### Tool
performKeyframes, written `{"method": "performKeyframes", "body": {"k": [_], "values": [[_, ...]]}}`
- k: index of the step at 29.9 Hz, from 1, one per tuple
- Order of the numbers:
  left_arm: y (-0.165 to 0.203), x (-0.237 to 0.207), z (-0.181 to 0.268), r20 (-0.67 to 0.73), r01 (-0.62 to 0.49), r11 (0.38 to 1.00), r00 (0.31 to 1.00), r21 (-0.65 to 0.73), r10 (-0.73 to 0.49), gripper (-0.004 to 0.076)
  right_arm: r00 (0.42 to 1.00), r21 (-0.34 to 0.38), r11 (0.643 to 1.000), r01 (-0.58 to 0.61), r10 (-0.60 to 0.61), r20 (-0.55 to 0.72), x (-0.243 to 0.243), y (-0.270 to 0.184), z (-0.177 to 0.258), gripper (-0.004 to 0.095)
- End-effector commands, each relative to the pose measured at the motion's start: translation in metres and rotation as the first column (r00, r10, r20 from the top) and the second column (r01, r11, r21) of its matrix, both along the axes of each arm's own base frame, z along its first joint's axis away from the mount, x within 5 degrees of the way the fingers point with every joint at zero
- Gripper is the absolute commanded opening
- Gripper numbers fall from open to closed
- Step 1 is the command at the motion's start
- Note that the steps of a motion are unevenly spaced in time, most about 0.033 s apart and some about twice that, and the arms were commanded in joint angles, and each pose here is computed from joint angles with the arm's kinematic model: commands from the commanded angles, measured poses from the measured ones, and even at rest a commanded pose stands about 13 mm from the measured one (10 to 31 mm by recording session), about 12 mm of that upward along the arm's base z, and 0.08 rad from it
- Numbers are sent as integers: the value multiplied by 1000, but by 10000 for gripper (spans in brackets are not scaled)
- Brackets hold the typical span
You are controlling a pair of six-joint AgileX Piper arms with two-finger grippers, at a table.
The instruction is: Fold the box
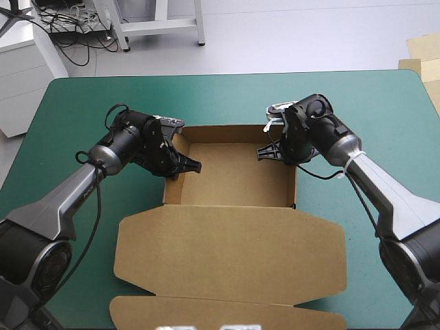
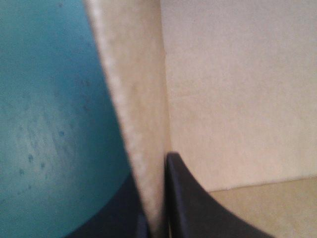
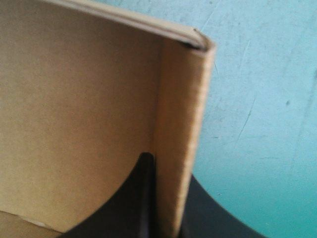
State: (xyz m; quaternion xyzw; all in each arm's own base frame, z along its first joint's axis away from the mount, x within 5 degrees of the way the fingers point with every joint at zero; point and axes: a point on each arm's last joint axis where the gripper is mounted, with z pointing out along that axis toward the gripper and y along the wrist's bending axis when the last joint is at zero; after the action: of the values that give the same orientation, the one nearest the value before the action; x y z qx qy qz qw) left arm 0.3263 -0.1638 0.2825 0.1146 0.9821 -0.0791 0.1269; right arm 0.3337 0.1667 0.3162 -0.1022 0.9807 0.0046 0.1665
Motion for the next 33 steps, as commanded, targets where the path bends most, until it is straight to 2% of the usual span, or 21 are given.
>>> {"method": "performKeyframes", "body": {"k": [1, 9, 12, 14, 19, 21, 23, 25, 29, 33], "values": [[-4, 4, 11, 95, 50, 999, 994, 19, -52, -10, 998, 46, 997, -64, 63, 22, -3, 5, 12, -19], [-4, 9, 5, 100, 60, 997, 993, 49, -65, -9, 995, 42, 997, -62, 65, -76, 11, 16, -23, -17], [-4, 9, 5, 109, 111, 992, 987, 66, -118, 8, 991, 48, 994, -99, 103, -90, 10, 18, -25, 19], [-4, 9, 5, 113, 140, 987, 983, 77, -148, 64, 993, 41, 997, -73, 76, -95, 10, 17, -24, 108], [-4, 10, 5, 120, 139, 987, 982, 74, -147, 277, 998, 11, 999, -37, 37, -60, 13, 13, -13, 467], [-5, 11, 6, 131, 138, 988, 980, 71, -147, 365, 999, 28, 1000, -2, 3, -38, 15, 14, -7, 539], [-5, 11, 6, 139, 138, 988, 979, 68, -146, 452, 1000, 43, 999, 4, -3, -16, 17, 15, 0, 560], [-5, 12, 7, 146, 137, 988, 979, 66, -146, 501, 1000, 47, 999, 6, -6, -2, 18, 15, 7, 560], [-6, 13, 20, 153, 137, 989, 978, 63, -145, 505, 998, 44, 999, 4, -7, 70, 20, 13, 26, 560], [-6, 14, 56, 190, 135, 990, 971, 51, -142, 498, 984, 57, 998, -11, 1, 179, 22, 10, 58, 560]]}}
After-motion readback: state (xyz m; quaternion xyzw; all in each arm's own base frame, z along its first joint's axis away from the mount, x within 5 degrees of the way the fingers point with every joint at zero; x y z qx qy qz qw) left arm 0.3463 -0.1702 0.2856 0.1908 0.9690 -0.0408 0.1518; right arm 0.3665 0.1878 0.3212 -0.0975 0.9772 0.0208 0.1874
